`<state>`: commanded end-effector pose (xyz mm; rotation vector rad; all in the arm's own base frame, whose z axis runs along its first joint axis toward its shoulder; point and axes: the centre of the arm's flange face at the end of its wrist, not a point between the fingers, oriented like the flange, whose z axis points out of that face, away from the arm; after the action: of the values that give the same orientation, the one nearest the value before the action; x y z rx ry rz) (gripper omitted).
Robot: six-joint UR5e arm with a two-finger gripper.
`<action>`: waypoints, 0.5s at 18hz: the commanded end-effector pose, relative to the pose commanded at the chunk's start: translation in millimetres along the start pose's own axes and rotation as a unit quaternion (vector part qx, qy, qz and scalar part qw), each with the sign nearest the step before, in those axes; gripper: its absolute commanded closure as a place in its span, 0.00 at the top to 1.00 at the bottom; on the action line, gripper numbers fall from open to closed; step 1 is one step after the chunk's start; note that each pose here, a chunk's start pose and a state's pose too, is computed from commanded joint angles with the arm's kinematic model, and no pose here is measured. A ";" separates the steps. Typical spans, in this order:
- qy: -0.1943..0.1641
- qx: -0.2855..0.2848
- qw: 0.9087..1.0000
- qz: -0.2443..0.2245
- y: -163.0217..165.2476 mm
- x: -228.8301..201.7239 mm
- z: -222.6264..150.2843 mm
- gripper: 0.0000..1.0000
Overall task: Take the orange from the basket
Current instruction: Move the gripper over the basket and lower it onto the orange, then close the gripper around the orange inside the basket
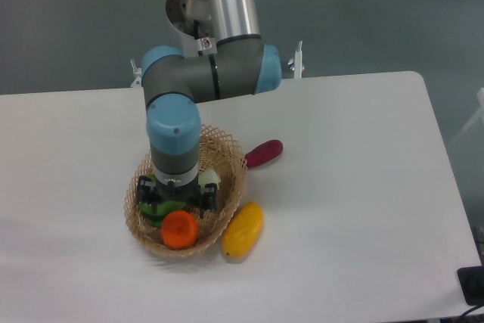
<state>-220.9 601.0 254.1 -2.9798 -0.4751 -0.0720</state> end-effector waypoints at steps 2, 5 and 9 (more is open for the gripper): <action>0.000 0.001 1.000 0.002 -3.9 -0.2 2.2 1.00; -0.002 0.003 1.000 0.003 -12.2 -2.9 5.9 1.00; -0.001 0.001 1.000 0.004 -12.2 -3.8 15.3 1.00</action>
<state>-227.9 613.3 240.2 -2.9794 -0.4632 -0.0675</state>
